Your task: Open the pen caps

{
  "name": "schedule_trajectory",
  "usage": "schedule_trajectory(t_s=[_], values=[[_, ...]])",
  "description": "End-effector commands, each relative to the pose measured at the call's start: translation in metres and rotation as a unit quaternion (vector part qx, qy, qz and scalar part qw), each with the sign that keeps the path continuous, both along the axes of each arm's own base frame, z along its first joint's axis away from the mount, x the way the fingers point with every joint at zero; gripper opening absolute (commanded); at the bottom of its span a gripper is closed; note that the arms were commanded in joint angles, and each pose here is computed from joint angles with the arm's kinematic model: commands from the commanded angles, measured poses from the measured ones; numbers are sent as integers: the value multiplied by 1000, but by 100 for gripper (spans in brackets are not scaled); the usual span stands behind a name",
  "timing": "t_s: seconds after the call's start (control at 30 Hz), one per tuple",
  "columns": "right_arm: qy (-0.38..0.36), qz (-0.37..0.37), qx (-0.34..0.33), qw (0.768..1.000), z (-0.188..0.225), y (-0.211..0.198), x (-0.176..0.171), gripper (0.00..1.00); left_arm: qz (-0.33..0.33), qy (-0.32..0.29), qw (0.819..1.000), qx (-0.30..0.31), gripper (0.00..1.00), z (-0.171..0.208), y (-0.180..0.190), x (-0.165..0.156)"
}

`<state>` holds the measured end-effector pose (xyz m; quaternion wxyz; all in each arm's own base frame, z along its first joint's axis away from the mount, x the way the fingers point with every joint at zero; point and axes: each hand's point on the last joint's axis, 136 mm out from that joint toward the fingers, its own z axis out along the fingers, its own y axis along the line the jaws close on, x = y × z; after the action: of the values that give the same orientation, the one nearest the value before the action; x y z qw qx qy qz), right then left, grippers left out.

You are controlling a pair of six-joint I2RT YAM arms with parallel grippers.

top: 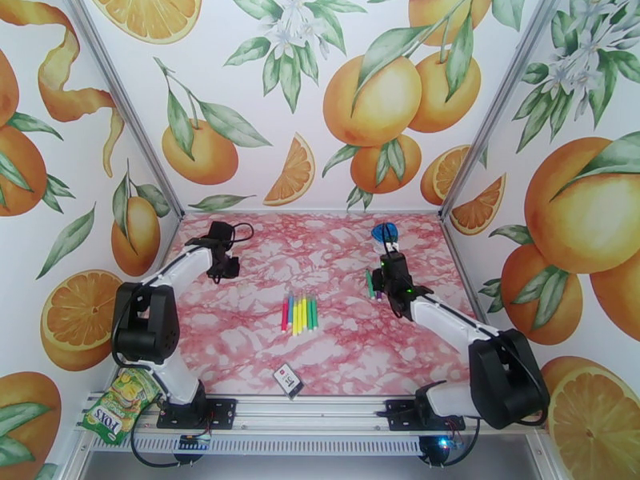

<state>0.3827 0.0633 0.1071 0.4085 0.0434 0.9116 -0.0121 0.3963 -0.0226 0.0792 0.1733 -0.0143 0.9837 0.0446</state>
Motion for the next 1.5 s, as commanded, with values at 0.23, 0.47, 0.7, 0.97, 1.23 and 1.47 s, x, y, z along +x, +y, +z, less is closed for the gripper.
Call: schedule_trajectory(t_s=[0.23,0.47,0.7,0.97,1.23,1.47], values=[[64,-42,-5,997,-16,-23,8,4,5,35,999,13,0,-25,9,-6],[110,-50,13,993,-35,-26,8,7,4,50,999,9,0,-36,8,-6],[150,-59,28,987,-53,-30,10,8,9,67,998,16,0,-45,11,-11],[185,-58,26,981,-67,-28,11,10,5,88,996,10,0,-57,9,-15],[198,-64,27,978,-73,-30,11,12,4,98,995,8,3,-62,8,-17],[211,-69,26,975,-78,-32,8,19,1,104,995,5,6,-66,6,-17]])
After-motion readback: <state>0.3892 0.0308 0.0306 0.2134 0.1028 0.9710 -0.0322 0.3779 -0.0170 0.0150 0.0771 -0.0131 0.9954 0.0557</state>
